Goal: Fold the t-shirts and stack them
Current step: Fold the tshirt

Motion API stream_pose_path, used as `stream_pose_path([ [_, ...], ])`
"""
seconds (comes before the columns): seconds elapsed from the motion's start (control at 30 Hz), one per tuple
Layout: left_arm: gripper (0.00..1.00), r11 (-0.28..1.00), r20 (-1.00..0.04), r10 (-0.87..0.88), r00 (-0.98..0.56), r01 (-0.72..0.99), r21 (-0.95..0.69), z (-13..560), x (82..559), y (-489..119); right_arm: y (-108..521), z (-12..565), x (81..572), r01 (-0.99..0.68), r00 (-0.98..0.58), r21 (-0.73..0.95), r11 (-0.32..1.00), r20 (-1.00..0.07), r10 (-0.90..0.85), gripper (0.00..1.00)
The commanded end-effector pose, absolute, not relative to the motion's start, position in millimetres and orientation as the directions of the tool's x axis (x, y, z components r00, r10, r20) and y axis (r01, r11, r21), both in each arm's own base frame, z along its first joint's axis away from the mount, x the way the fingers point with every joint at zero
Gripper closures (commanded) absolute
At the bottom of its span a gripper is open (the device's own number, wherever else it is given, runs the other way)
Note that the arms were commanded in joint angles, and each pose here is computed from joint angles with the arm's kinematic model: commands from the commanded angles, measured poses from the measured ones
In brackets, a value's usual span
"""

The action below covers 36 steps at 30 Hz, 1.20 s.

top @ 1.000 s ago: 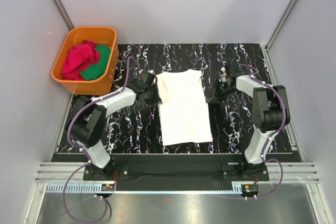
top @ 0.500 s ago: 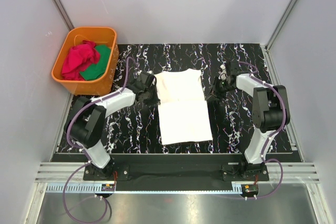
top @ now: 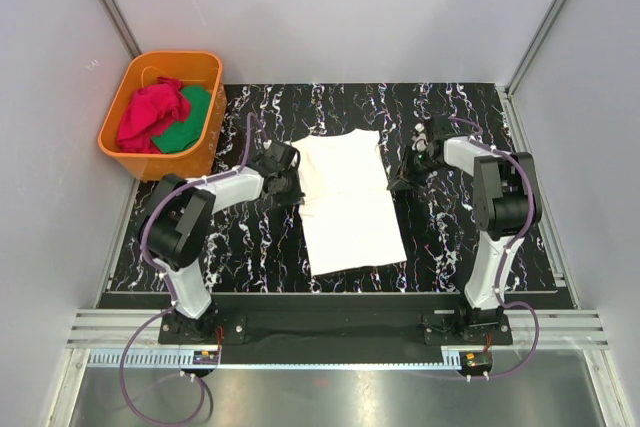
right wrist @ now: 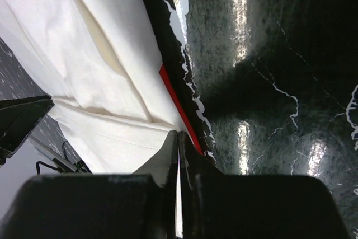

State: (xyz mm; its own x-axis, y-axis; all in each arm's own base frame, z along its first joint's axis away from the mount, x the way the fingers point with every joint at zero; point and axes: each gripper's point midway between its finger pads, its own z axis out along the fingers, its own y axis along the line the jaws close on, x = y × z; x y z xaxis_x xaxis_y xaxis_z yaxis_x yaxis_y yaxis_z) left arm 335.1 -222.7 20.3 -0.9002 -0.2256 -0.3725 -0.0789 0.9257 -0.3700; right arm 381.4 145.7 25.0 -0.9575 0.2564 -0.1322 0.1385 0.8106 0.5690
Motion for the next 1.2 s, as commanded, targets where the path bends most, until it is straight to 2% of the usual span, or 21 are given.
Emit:
stream_pose_path([
  [0.0,1.00,0.943,-0.409,-0.224,-0.885,-0.090,-0.321,13,349,-213,147,27,401,0.106,-0.951,0.570,0.815,-0.182,0.251,1.00],
  [0.1,0.98,0.944,-0.407,-0.225,-0.885,-0.095,-0.316,12,349,-212,144,21,404,0.115,-0.952,0.549,0.828,-0.177,0.250,1.00],
  [0.2,0.71,0.950,-0.444,-0.217,-0.869,-0.084,-0.299,25,355,-210,138,21,405,0.122,-0.953,0.518,0.846,-0.176,0.245,0.95],
  [0.27,0.61,0.953,-0.475,-0.215,-0.853,-0.077,-0.294,40,356,-207,134,28,405,0.116,-0.951,0.492,0.863,-0.195,0.239,0.84],
  [0.3,0.51,0.956,-0.497,-0.204,-0.844,-0.063,-0.287,49,356,-206,127,37,401,0.121,-0.947,0.454,0.883,-0.215,0.240,0.76],
  [0.37,0.44,0.963,-0.549,-0.190,-0.814,-0.045,-0.266,75,352,-202,123,48,395,0.108,-0.944,0.405,0.908,-0.243,0.221,0.70],
  [0.43,0.41,0.960,-0.592,-0.180,-0.785,-0.009,-0.280,100,345,-206,120,66,384,0.109,-0.939,0.380,0.919,-0.264,0.220,0.64],
  [0.5,0.42,0.951,-0.594,-0.179,-0.784,0.016,-0.308,105,332,-212,132,87,371,0.076,-0.934,0.393,0.916,-0.294,0.203,0.61],
  [0.53,0.45,0.941,-0.591,-0.170,-0.788,0.048,-0.335,107,324,-223,136,84,359,0.070,-0.939,0.391,0.918,-0.284,0.193,0.56],
  [0.57,0.48,0.906,-0.603,-0.176,-0.778,0.112,-0.409,119,321,-241,148,86,352,0.051,-0.940,0.405,0.913,-0.290,0.181,0.55],
  [0.6,0.51,0.895,-0.577,-0.181,-0.797,0.110,-0.433,107,309,-246,159,96,344,0.021,-0.939,0.443,0.896,-0.299,0.170,0.55],
  [0.63,0.54,0.868,-0.567,-0.167,-0.807,0.153,-0.473,107,300,-262,167,87,329,0.026,-0.951,0.468,0.883,-0.260,0.166,0.55],
  [0.67,0.62,0.826,-0.562,-0.159,-0.812,0.202,-0.526,107,295,-279,179,87,326,-0.005,-0.950,0.506,0.862,-0.272,0.154,0.55],
  [0.73,0.66,0.805,-0.521,-0.139,-0.842,0.210,-0.555,92,280,-294,205,81,292,-0.029,-0.975,0.599,0.800,-0.193,0.109,0.61],
  [0.77,0.70,0.789,-0.490,-0.149,-0.859,0.195,-0.582,83,276,-302,213,82,288,-0.046,-0.974,0.627,0.778,-0.200,0.103,0.64],
  [0.83,0.73,0.765,-0.434,-0.136,-0.891,0.184,-0.617,67,259,-309,220,66,258,-0.021,-0.988,0.654,0.756,-0.128,0.084,0.72],
  [0.87,0.74,0.742,-0.427,-0.157,-0.891,0.179,-0.646,67,258,-316,222,66,254,-0.038,-0.987,0.670,0.741,-0.141,0.076,0.78],
  [1.0,0.77,0.795,-0.356,-0.108,-0.928,0.134,-0.591,26,232,-312,220,42,222,-0.026,-0.998,0.694,0.719,-0.059,0.020,0.83],
  [1.07,0.78,0.822,-0.320,-0.118,-0.940,0.088,-0.562,8,220,-298,213,29,215,0.008,-0.999,0.662,0.750,-0.020,0.028,0.83],
  [1.17,0.78,0.874,-0.320,-0.109,-0.941,0.062,-0.481,-8,213,-276,186,1,210,0.084,-0.996,0.511,0.855,0.010,0.091,0.87],
])
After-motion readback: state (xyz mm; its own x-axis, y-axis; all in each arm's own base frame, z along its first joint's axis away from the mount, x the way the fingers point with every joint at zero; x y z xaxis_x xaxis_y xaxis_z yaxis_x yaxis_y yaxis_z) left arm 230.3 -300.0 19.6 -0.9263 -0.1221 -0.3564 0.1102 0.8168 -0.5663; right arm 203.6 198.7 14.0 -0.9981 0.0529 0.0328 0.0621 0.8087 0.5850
